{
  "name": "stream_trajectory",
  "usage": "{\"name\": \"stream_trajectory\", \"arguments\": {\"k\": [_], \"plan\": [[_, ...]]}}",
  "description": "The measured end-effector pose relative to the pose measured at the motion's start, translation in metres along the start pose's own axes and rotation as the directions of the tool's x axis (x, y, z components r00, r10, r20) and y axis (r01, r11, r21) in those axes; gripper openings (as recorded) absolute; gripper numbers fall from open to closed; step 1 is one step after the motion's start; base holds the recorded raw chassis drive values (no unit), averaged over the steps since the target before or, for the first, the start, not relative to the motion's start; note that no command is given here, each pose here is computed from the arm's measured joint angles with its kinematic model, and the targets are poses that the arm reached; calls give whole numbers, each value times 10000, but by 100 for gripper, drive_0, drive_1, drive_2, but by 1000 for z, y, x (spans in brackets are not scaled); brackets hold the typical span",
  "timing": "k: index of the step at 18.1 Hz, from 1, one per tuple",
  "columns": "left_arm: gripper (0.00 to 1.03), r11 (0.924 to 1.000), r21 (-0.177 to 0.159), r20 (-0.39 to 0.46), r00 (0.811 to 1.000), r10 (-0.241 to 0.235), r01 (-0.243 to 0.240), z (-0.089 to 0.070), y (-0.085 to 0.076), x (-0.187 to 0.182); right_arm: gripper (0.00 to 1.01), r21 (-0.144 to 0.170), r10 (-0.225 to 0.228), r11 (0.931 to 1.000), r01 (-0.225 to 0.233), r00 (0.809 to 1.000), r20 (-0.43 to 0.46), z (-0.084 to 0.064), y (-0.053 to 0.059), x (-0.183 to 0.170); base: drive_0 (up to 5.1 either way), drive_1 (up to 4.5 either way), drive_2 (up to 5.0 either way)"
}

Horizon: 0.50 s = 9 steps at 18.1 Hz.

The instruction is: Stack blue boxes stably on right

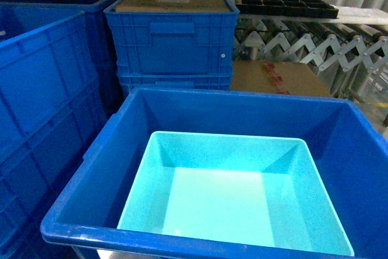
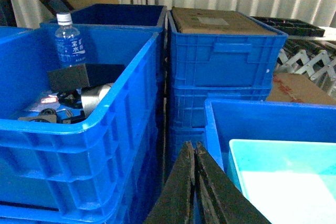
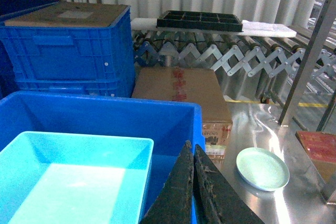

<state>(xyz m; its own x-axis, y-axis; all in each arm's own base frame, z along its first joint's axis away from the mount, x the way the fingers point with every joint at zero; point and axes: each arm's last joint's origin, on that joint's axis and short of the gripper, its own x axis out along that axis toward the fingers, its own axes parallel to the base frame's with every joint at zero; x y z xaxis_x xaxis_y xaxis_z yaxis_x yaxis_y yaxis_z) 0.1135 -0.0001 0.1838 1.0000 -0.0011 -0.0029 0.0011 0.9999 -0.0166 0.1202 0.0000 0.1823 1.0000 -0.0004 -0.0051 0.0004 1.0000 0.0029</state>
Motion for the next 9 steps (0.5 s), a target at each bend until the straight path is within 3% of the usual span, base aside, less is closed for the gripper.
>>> {"name": "stream_trajectory", "arguments": {"k": [5, 6, 7, 9], "plan": [[2, 10000, 0, -8, 10000, -4, 4, -10, 0, -6, 2, 0, -3, 10000, 3, 9998, 217, -11, 0, -8, 0, 0, 0], [2, 10000, 13, -466, 9989, -53, 54, -20, 0, -14, 2, 0, -3, 10000, 3, 9998, 175, -12, 0, -9, 0, 0, 0], [2, 10000, 19, 301, 9995, -5, 4, -13, 0, -16, 2, 0, -7, 10000, 7, 9998, 206, -11, 0, -11, 0, 0, 0], [2, 10000, 19, -53, 10000, 1, -1, -17, 0, -16, 2, 0, -3, 10000, 3, 9998, 198, -12, 0, -13, 0, 0, 0]]}}
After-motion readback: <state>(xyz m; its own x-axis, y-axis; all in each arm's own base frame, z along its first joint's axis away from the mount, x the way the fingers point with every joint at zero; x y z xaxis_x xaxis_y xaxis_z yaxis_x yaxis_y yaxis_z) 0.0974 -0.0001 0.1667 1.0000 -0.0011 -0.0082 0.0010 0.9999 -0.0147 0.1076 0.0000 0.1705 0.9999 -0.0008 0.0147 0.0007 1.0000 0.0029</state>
